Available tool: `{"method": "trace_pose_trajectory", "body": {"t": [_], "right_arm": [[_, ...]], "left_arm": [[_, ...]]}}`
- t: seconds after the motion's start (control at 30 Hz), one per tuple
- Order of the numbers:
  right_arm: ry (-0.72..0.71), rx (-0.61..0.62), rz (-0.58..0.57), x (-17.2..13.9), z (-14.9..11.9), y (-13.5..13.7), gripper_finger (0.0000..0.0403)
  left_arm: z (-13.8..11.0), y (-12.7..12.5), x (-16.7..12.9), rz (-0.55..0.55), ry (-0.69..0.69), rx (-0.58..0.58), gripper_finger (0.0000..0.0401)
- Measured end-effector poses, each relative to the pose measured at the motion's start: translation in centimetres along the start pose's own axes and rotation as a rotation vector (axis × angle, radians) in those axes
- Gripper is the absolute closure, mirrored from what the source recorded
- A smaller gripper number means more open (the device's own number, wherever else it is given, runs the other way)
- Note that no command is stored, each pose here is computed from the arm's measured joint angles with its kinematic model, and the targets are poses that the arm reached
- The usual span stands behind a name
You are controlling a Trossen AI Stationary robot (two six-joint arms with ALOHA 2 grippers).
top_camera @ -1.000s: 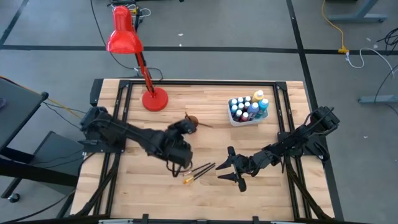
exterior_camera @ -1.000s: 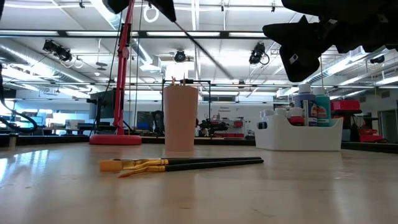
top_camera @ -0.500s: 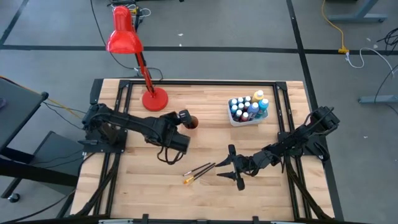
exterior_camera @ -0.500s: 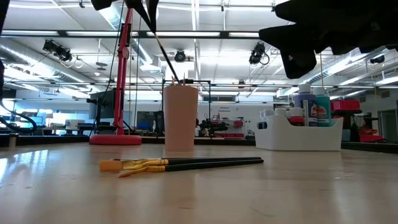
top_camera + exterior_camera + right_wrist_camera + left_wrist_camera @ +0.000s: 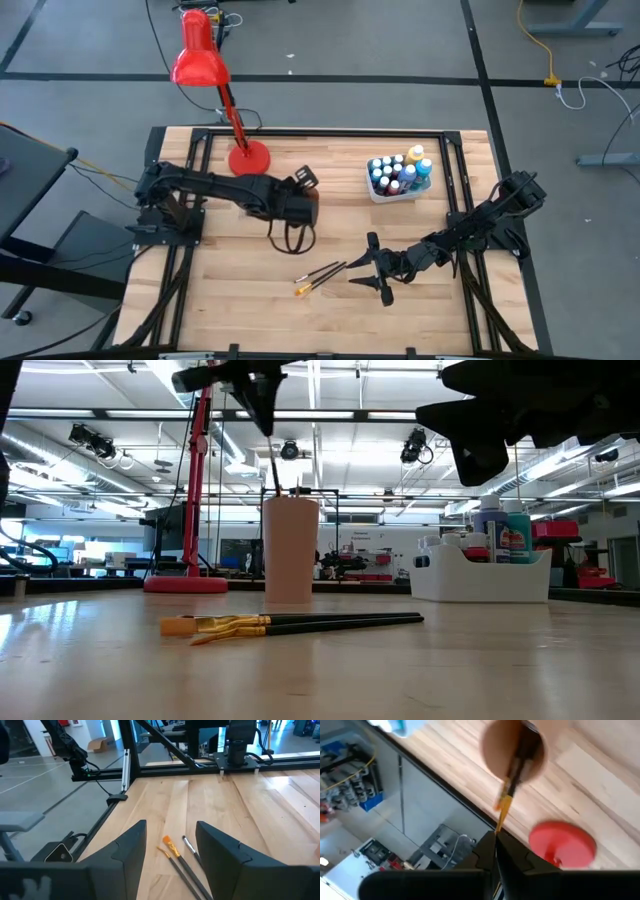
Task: Pick & Place Paint Supplies
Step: Put the orange paintbrush into the orange cup, then put the white paintbrush into the orange cup
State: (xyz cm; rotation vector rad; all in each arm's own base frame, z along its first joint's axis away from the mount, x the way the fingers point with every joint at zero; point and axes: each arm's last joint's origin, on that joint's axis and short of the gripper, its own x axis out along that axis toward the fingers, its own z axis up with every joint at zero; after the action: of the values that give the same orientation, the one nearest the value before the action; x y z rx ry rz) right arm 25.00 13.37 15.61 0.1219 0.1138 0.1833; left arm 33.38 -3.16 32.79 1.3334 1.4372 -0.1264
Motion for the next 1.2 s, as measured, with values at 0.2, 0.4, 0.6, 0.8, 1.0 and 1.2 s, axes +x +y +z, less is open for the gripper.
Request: {"method": "trace_pose_trajectory", "body": {"t": [0.2,0.4,0.6,0.8,1.0,1.2], "right_arm": [[-0.001,0.001,0.0,0.0,0.0,0.0,0.023],[-0.001,0.004,0.001,0.0,0.0,0.0,0.023],[-0.002,0.004,0.001,0.0,0.0,0.0,0.023],[-0.002,0.009,0.003,0.0,0.0,0.0,0.023],[-0.002,0.057,0.01,0.0,0.0,0.0,0.023],[-0.011,0.098,0.012,0.1,0.3,0.1,0.023]], "left_arm": [[0.0,1.2,0.7,0.005,-0.094,-0.143,0.0376],[0.0,1.7,1.5,-0.025,-0.138,-0.349,0.037],[0.1,2.2,1.6,-0.016,-0.164,-0.608,0.0342],[1.4,1.9,0.4,-0.014,-0.226,-0.869,0.0335],[3.3,-0.2,-2.8,0.055,-0.243,-0.965,0.0335],[5.2,-4.3,-5.8,0.109,-0.242,-1.083,0.0335]]}}
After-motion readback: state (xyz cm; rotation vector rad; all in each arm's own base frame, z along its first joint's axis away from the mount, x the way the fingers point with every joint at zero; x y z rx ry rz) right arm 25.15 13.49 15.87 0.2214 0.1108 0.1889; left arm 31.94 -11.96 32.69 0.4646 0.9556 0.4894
